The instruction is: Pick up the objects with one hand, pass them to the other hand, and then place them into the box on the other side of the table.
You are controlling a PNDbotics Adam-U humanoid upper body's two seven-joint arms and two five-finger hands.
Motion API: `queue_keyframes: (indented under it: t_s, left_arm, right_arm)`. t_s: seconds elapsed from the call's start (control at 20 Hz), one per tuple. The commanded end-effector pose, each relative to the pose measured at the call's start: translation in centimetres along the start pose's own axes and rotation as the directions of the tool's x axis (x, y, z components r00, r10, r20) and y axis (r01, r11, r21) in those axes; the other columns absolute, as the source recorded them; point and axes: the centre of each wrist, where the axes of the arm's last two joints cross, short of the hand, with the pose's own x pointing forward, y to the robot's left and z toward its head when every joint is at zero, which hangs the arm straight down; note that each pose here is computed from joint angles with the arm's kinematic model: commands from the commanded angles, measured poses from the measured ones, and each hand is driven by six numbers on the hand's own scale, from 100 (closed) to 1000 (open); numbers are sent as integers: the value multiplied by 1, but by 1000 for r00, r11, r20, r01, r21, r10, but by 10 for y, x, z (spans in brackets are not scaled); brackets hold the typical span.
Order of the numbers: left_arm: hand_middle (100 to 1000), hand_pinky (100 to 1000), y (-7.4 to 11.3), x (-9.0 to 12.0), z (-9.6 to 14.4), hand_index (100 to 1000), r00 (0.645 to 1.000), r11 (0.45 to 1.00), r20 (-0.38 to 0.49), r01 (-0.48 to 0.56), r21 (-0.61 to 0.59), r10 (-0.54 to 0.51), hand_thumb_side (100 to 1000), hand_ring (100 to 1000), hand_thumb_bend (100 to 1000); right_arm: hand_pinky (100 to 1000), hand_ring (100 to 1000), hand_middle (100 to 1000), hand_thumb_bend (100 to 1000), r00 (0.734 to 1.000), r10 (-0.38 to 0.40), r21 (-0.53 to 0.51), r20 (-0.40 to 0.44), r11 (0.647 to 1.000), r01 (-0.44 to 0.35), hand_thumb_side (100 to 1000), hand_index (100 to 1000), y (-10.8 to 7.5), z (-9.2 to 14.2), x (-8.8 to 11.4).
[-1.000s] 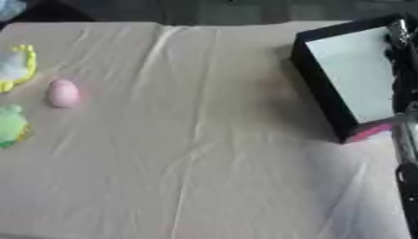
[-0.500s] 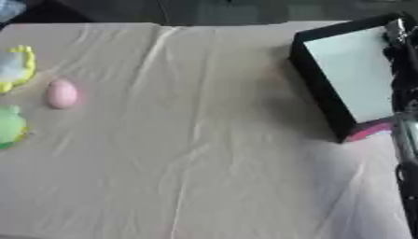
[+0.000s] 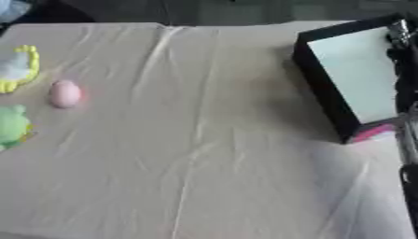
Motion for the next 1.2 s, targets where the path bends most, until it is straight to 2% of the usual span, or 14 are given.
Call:
queue_keyframes:
  t_s: [0.05,0.45,0.8,1.2]
  left_arm:
    - [860,908,21,0,9,890,998,998,-22,56,5,-56,509,899,777]
    - [866,910,20,-3,9,892,997,997,-31,67,-42,-69,512,904,801]
    - [879,906,14,-4,1,890,991,988,-66,112,-106,-119,425,909,822]
    - [892,903,3,-9,-8,889,973,971,-124,171,-169,-193,394,915,839]
  right_arm:
    - [1000,970,963,100,999,25,3,26,1000,-25,751,1000,-5,-3,8]
    - [1000,971,963,100,999,31,7,14,999,-31,756,1000,-5,-2,5]
    - [1000,971,961,100,999,32,13,7,999,-32,758,1000,-3,-2,3]
    - [1000,971,960,100,1000,31,16,2,999,-31,762,1000,-3,-1,2]
